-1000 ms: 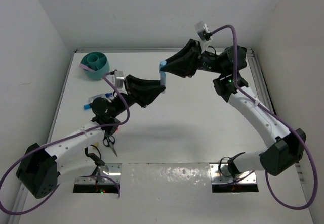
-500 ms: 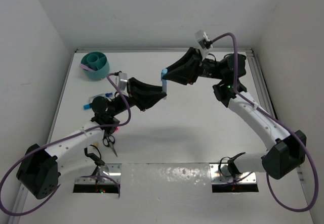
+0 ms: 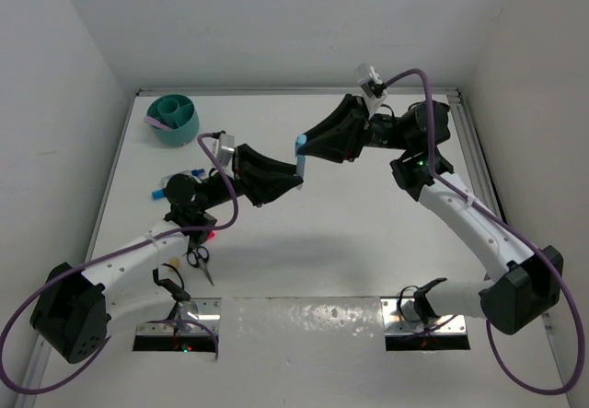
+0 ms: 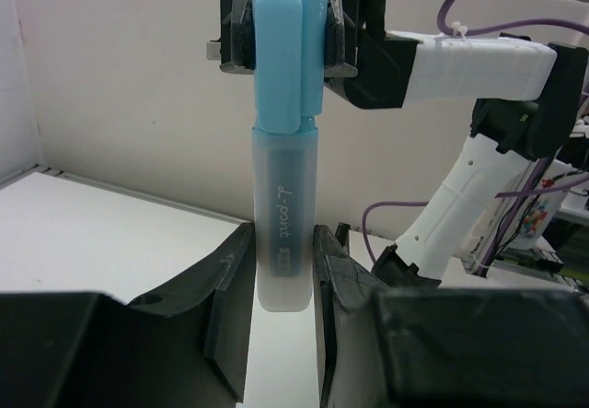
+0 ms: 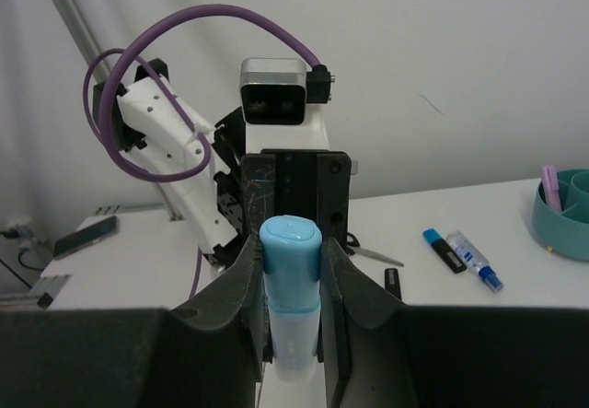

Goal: Sort the stationery into containers
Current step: Close the pen cap on the pen.

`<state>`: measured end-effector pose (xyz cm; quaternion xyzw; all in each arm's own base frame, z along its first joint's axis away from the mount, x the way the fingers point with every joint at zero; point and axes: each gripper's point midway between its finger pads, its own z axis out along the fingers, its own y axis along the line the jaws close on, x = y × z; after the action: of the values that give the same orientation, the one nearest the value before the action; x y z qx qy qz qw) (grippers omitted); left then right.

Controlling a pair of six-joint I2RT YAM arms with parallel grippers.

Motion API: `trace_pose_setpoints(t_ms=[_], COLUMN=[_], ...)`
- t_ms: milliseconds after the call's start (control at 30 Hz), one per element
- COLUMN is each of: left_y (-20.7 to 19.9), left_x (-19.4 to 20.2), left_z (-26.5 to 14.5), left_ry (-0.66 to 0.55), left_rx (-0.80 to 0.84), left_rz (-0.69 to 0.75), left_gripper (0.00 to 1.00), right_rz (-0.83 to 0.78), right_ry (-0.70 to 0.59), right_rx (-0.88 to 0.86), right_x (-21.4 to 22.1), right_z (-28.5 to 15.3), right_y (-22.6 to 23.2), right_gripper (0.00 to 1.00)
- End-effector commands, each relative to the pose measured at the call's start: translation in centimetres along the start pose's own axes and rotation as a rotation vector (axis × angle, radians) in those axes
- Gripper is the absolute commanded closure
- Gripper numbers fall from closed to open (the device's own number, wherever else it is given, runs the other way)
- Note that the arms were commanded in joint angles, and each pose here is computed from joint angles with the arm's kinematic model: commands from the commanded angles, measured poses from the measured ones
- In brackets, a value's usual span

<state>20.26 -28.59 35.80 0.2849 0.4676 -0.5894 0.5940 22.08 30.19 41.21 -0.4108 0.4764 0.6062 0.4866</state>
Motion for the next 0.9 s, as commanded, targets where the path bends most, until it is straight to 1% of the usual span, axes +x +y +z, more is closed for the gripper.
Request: trace_pose_setpoints(t_ms=[0,33,167,333,633,767,800,833,867], left_y=[-2.1,-2.2,-2.4,-2.9,-3.3,-3.2,-3.2,-3.2,-3.2], left_x=[-7.4,-7.3,-7.3,-7.8,-8.0,-7.9,-8.0,-8.1,-8.2], left_z=[0.4,0.4,0.5,0.7,0.9,0.8,0.8,0.8,0.7], left_ry=[-0.202,-0.198,-0.185,-0.185,-0.18,-0.181,-0.184,-0.187,-0.191], left_rx=[0.057,0.061,0.076,0.094,0.115,0.108,0.106,0.103,0.1], left_rz=[0.172,0.171,0.169,0.182,0.195,0.195,0.195,0.198,0.2], left_gripper=[1.0,1.0,1.0,1.0,1.0,1.0,1.0,1.0,1.0], right_rz=[0.085,0.09,0.052,0.02,-0.026,-0.023,-0.016,-0.001,0.002], right_ry=[0.151,0.166,0.183,0.188,0.175,0.173,0.175,0.18,0.182], right_rx=[-0.104,-0.097,-0.14,-0.138,-0.118,-0.115,-0.114,-0.11,-0.104], right_x=[3.5,3.9,2.9,2.1,1.0,1.0,1.2,1.5,1.7], right_z=[-0.6,-0.7,-1.0,-1.4,-1.6,-1.3,-1.3,-1.3,-1.3], right_y=[1.9,1.7,2.6,2.7,2.2,1.8,1.6,1.4,1.2], right_gripper=[1.0,1.0,1.0,1.0,1.0,1.0,0.95,0.83,0.78])
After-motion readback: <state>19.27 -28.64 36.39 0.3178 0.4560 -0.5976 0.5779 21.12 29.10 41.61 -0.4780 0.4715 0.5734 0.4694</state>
